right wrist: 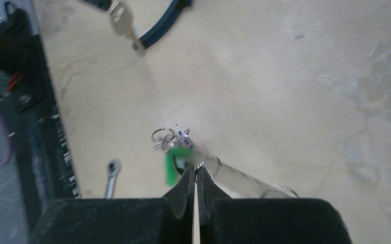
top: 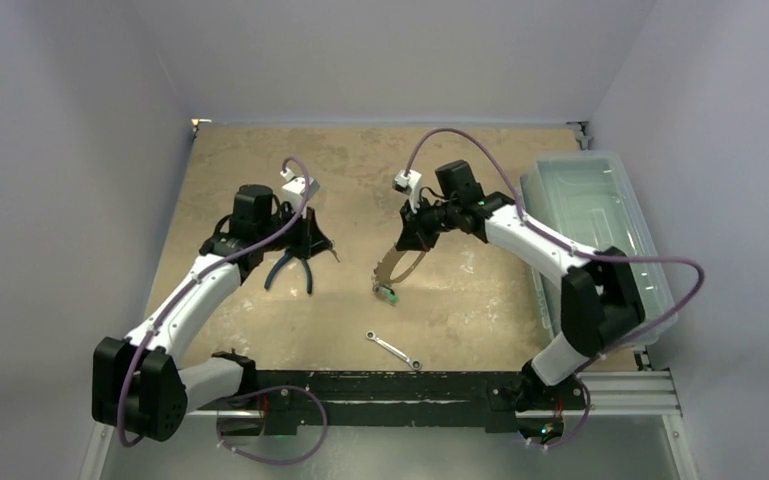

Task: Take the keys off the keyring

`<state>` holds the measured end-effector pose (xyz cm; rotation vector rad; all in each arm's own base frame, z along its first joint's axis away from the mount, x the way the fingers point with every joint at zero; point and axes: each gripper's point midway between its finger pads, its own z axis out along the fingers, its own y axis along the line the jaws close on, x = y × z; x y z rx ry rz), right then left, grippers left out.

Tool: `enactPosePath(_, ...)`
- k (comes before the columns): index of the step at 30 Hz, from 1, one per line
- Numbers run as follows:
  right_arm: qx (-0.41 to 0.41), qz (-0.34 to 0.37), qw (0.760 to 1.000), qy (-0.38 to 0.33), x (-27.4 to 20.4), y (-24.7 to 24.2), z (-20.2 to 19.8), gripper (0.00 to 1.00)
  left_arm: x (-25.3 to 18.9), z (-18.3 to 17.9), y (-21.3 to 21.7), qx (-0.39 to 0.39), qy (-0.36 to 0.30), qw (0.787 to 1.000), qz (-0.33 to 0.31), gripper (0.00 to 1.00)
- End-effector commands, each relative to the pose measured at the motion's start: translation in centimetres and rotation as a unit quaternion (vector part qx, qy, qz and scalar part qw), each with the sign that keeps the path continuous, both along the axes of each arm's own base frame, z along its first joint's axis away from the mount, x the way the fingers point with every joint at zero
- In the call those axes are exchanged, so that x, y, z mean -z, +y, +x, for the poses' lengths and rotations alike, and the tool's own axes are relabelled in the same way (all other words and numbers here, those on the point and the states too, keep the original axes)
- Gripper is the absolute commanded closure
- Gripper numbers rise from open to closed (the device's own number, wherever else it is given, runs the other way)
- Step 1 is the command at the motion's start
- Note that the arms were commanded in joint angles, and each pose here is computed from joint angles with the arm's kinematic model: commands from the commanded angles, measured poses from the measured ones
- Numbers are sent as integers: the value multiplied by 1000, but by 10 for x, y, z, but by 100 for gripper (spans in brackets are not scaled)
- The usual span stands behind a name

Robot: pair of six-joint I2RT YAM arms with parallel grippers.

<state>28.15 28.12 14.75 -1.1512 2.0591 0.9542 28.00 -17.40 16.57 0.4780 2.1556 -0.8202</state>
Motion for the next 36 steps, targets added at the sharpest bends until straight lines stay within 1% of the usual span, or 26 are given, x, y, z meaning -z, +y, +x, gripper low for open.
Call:
enactPosePath(1, 48, -24, 998, -19, 8, 5, 44, 100, 5, 9, 3, -29, 29, 999, 2, 100)
enactPosePath(6, 64, -54, 996, -24, 31, 4, 72, 100, 20, 16, 3, -38, 35, 999, 4, 100)
enactPosePath(10, 73, -76, 994, -16, 53, -2, 85, 100, 34, 24, 3, -43, 47, 998, 10, 100)
enactPosePath(16, 87, -104, 991, -6, 82, -16, 93, 100, 56, 34, -3, -33, 84, 996, 17, 100)
enactPosePath(21, 102, -124, 987, -4, 95, -30, 97, 100, 75, 53, -5, -35, 102, 994, 35, 100)
enactPosePath(22, 105, -124, 987, -4, 95, -33, 98, 97, 78, 59, -4, -40, 103, 993, 40, 100)
enactPosePath(24, 106, -122, 987, -6, 91, -34, 99, 86, 81, 71, -5, -47, 104, 992, 45, 100)
enactPosePath(25, 106, -119, 987, -9, 88, -34, 99, 79, 85, 73, -6, -48, 107, 992, 48, 100)
enactPosePath(26, 106, -116, 988, -11, 84, -34, 99, 70, 88, 78, -7, -50, 110, 991, 54, 100)
enactPosePath(28, 105, -108, 988, -14, 74, -32, 100, 57, 99, 81, -7, -48, 126, 989, 65, 100)
enactPosePath(32, 102, -86, 991, -19, 51, -28, 99, 41, 120, 81, -9, -40, 144, 984, 93, 100)
enactPosePath(36, 92, -57, 994, -20, 28, -23, 92, 30, 129, 74, -14, -26, 144, 983, 112, 100)
